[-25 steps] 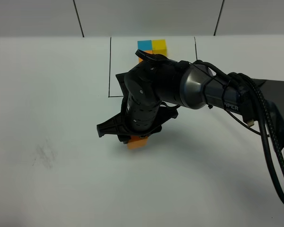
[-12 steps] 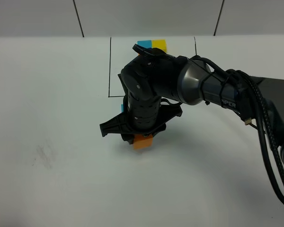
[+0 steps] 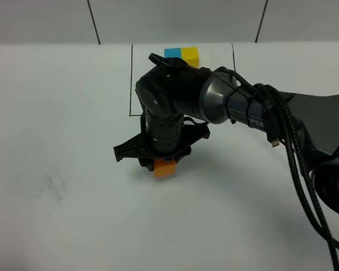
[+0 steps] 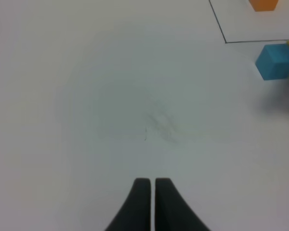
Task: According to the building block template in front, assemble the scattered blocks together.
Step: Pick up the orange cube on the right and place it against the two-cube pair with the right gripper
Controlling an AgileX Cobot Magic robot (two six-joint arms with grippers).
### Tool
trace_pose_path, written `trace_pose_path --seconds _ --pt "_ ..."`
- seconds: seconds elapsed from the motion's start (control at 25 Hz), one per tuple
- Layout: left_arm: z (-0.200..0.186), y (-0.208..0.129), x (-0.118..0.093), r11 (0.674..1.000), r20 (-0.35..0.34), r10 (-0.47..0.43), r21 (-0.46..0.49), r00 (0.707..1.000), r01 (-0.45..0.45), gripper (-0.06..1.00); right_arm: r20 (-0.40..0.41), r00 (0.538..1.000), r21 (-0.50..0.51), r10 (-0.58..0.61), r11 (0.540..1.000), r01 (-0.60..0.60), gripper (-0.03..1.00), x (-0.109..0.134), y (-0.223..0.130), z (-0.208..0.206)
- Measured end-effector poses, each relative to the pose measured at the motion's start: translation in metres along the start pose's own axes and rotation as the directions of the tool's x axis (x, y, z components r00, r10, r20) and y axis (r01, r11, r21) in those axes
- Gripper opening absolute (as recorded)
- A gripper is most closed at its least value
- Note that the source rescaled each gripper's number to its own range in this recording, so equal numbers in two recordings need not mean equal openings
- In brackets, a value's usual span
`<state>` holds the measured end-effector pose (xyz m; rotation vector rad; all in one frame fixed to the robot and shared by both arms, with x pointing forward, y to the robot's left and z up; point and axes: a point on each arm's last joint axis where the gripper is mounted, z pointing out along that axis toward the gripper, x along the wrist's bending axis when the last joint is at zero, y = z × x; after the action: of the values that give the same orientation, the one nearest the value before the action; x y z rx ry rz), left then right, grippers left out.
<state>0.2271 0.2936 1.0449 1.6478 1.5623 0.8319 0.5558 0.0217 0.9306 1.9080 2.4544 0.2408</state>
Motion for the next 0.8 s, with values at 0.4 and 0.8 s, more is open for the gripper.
trace_pose_path --seconds 0.4,0.8 --pt "0.000 0.000 0.000 1.000 0.000 0.000 0.000 1.000 0.000 0.00 0.021 1.000 0.029 -0.002 1.000 0.001 0.51 0.008 0.013 0.019" --pt "0.000 0.000 0.000 1.000 0.000 0.000 0.000 1.000 0.000 0.00 0.033 0.999 0.041 0.010 0.999 -0.012 0.51 0.009 0.016 0.031"
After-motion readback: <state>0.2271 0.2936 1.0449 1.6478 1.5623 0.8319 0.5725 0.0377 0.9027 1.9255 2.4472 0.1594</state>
